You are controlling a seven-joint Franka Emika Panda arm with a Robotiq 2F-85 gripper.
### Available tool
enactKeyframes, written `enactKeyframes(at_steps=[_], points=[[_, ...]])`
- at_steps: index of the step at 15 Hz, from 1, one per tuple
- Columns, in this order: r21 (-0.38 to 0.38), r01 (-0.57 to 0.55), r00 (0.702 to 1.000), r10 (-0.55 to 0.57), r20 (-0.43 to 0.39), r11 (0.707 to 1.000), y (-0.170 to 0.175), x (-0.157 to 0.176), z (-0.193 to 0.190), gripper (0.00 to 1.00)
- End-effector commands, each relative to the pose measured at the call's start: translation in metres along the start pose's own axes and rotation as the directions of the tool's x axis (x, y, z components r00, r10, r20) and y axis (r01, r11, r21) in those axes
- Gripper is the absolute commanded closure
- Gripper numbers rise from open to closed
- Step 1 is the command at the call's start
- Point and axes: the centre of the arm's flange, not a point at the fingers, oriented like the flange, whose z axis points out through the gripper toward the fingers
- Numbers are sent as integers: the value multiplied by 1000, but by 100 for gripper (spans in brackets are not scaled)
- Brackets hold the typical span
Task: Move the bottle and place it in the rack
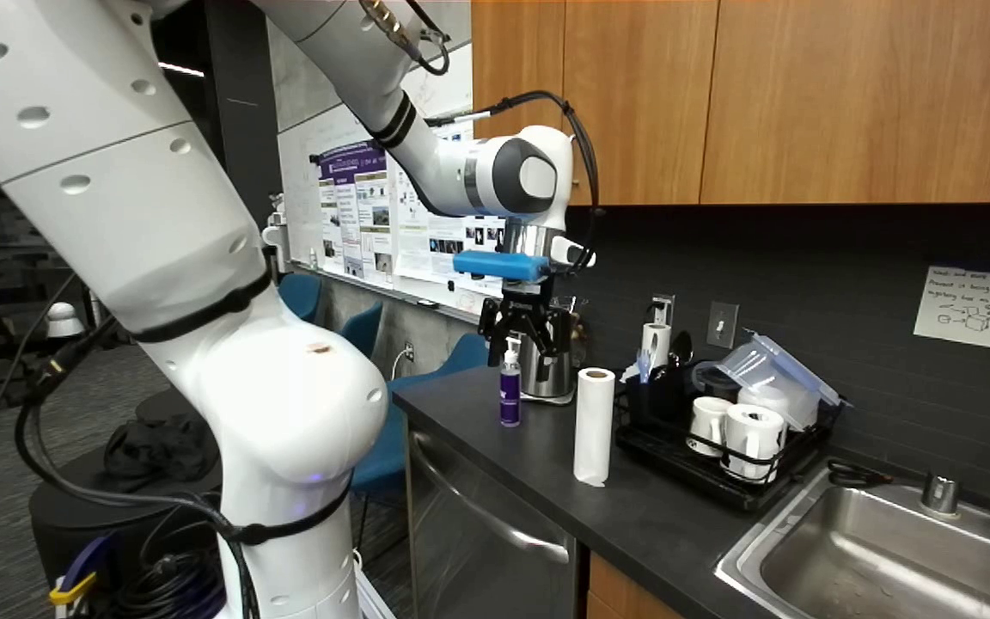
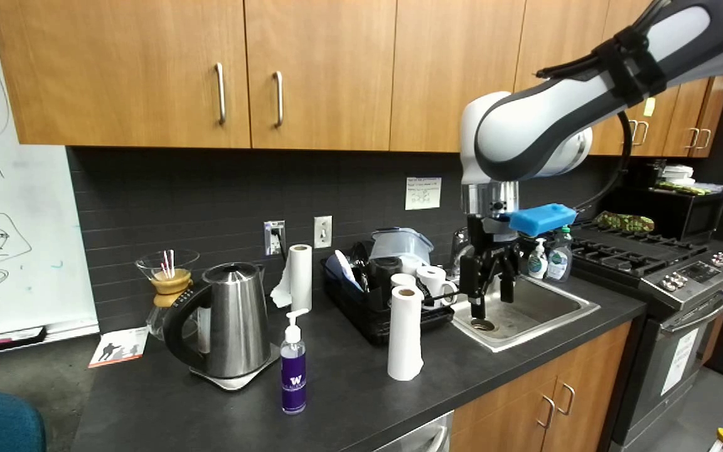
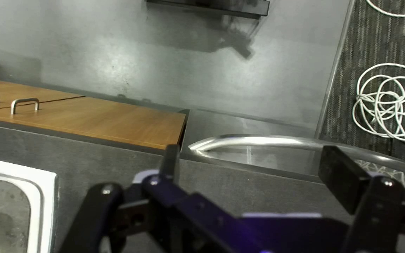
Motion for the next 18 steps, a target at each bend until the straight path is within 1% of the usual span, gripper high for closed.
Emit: enactKeyframes(at_steps=[1,8,10,14,18], points=[[0,0,1000,0,0,1000,0,0,0,0],[0,0,1000,0,0,1000,0,0,0,0],[-3,-11,1000,11,-15,1000,-4,3,-3,0],[-20,13,998,-14,-69,1000,-24,17,-23,0],[-57,73,990,-80,-120,996,-59,36,-52,0]])
